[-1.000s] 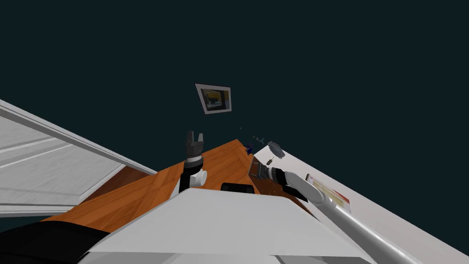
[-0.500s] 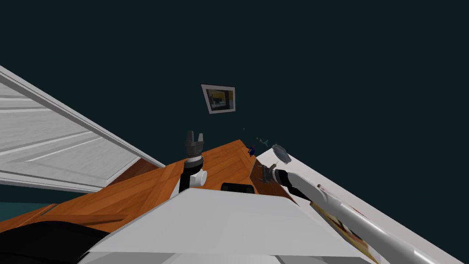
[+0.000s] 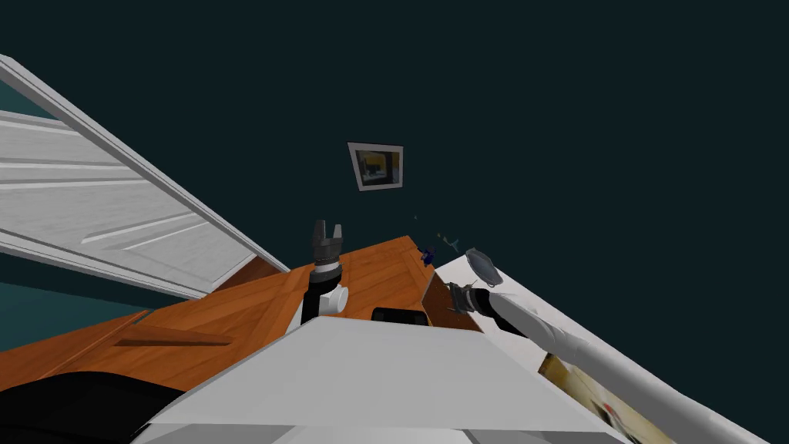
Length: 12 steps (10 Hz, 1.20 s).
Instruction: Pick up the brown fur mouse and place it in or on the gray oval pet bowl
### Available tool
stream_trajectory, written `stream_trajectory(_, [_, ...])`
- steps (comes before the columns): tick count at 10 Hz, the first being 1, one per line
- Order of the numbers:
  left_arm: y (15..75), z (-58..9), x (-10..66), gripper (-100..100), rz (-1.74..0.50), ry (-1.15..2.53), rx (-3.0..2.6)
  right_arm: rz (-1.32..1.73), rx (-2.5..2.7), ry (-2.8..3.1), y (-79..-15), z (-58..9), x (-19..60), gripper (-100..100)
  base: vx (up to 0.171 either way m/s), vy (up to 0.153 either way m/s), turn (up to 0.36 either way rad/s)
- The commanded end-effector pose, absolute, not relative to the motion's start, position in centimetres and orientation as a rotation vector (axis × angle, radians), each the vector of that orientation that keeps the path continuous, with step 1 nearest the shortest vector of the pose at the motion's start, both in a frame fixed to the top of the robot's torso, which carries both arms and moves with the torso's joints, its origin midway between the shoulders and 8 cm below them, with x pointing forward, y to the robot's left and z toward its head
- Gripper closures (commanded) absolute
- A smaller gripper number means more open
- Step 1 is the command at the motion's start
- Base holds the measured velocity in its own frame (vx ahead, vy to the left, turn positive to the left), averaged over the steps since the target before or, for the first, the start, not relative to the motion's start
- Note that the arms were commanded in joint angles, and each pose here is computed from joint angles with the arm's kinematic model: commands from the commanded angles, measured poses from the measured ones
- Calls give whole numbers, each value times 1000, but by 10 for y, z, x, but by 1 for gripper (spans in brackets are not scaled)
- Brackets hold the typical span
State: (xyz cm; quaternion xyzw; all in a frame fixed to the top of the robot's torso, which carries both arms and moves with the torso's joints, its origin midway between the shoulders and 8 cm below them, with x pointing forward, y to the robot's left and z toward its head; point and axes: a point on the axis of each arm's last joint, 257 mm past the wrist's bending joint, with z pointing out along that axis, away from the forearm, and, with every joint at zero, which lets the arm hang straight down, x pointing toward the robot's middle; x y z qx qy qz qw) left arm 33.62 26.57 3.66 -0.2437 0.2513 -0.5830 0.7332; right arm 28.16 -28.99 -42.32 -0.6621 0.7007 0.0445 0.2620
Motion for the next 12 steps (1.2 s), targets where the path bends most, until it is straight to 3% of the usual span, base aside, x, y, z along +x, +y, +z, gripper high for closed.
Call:
stream_trajectory(1, [266, 37, 336, 0, -1282, 553, -536, 72, -1859, 1899, -311, -429, 276, -100, 41, -53, 96])
stream_trajectory(12, [266, 37, 336, 0, -1282, 553, -536, -253, -2357, 1922, -472, -446, 238, -100, 34, -42, 120])
